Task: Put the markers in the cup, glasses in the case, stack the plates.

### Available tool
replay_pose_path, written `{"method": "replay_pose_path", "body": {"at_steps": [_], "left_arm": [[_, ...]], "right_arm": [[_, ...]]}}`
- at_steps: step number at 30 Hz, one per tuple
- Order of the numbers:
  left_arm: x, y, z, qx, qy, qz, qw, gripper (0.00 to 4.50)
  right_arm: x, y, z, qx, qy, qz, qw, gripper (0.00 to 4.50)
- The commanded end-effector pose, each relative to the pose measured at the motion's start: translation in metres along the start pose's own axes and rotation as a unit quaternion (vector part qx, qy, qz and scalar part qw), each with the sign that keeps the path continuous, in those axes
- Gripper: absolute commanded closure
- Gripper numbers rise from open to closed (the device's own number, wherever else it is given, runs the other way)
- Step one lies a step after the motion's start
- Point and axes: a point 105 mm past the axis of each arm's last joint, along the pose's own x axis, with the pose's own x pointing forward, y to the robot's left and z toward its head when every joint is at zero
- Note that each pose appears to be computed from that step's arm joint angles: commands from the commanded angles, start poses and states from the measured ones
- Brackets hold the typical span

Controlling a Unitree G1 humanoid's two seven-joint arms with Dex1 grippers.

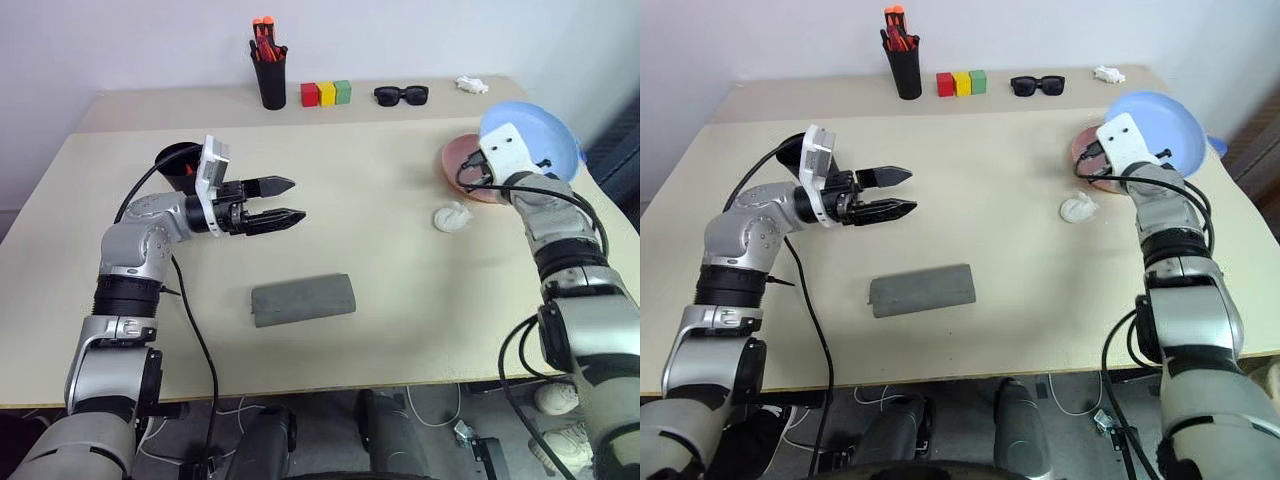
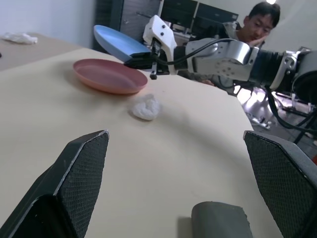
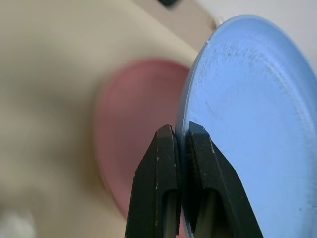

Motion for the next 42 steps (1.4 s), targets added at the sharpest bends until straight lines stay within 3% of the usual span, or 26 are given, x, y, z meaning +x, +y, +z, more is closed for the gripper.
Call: {"method": "replay_pose_path", "body": {"at_steps": [1,8,12,14,19,27,30,37,42], "left_arm": [[-0.012,-0.002,0.011,0.020,-0.013,0.016,1.000,0.00],[-0.011,-0.004,0.007,0.014,-0.013,0.018,1.000,0.00],[-0.010,-0.003,0.009,0.018,-0.013,0.016,1.000,0.00],[-0.010,-0.002,0.010,0.017,-0.015,0.015,1.000,0.00],[-0.006,-0.003,0.007,0.011,-0.011,0.002,1.000,0.00],[0.000,-0.002,0.008,0.014,-0.008,-0.007,1.000,0.00],[-0.002,-0.002,0.009,0.015,-0.005,-0.003,1.000,0.00],[-0.007,-0.003,0.008,0.016,-0.004,0.005,1.000,0.00],[-0.006,-0.004,0.009,0.019,-0.010,0.010,1.000,0.00]], "right_arm": [[-0.002,-0.004,0.001,0.019,-0.021,0.012,1.000,3.51],[-0.005,-0.011,0.016,0.090,-0.065,0.028,0.993,0.02],[-0.017,-0.024,0.035,0.263,-0.140,0.066,0.952,0.02],[-0.024,-0.021,0.038,0.280,-0.152,0.089,0.944,0.02],[-0.046,0.021,0.009,0.235,-0.085,0.156,0.956,0.02],[-0.046,0.052,-0.045,0.232,0.036,0.148,0.961,0.02],[-0.044,0.060,-0.050,0.250,0.045,0.156,0.955,0.90],[-0.044,0.049,-0.021,0.273,-0.008,0.169,0.947,4.45],[-0.038,0.006,0.006,0.251,-0.073,0.100,0.960,4.45]]}}
